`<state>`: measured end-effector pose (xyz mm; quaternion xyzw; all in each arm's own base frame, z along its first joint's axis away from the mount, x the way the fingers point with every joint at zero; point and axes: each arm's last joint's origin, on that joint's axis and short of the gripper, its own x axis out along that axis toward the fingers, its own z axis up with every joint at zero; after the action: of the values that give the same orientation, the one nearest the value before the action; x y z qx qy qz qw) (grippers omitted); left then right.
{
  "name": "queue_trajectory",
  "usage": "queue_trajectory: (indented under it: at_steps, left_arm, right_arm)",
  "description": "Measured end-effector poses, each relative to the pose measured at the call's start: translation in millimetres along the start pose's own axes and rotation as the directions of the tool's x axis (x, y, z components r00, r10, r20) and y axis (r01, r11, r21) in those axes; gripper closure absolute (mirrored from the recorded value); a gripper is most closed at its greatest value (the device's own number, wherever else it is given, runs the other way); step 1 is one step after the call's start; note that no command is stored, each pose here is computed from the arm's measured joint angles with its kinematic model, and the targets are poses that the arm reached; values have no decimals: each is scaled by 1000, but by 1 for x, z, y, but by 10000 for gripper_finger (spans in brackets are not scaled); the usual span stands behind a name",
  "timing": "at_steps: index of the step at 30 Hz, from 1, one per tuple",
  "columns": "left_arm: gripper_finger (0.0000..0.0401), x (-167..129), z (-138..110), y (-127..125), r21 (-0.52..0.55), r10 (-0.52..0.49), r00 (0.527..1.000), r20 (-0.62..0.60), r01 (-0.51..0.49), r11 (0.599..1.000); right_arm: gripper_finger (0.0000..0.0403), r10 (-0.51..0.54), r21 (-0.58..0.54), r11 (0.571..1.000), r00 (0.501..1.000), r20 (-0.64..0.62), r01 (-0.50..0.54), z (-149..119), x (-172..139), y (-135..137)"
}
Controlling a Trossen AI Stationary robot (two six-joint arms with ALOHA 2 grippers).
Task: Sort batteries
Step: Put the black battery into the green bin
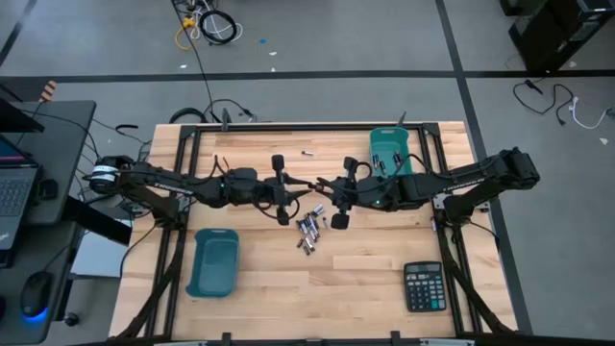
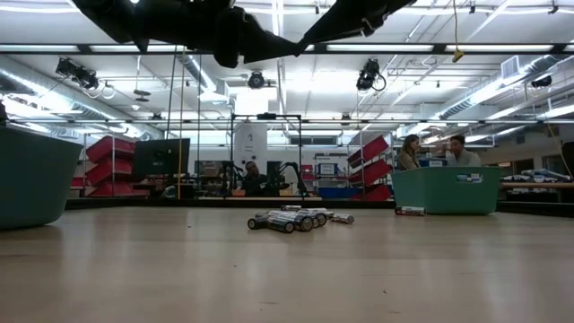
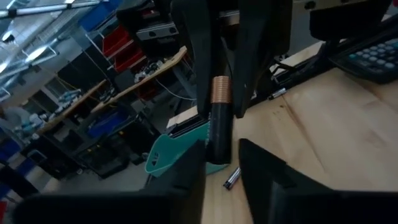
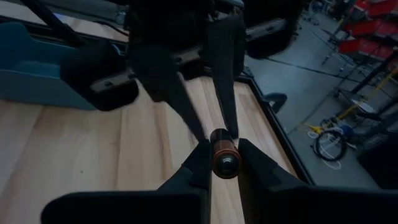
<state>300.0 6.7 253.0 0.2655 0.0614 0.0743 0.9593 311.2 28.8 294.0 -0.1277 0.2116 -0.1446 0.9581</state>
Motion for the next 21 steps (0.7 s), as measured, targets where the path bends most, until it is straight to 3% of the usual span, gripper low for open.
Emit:
queue_trajectory:
  at_steps: [5,9,15,21]
  left_arm:
    - [238,0,-3,0,-39,30,999,-44,-32,999]
    - [208,-1,-8,0,-22,92,986,-139,-96,995]
    - [201,-3,-21,-1,-34,204,926,-317,-226,973]
    - [203,-5,-27,-4,-32,187,903,-387,-215,976]
  right_arm:
    - [363,-21,49,999,1000,-5,21,-1,2,-4]
    - [363,-132,103,985,988,-83,140,-2,-1,-15]
    - [363,-232,263,912,924,-303,315,0,-22,-52]
    - [363,-235,339,825,821,-521,452,-15,-43,-89]
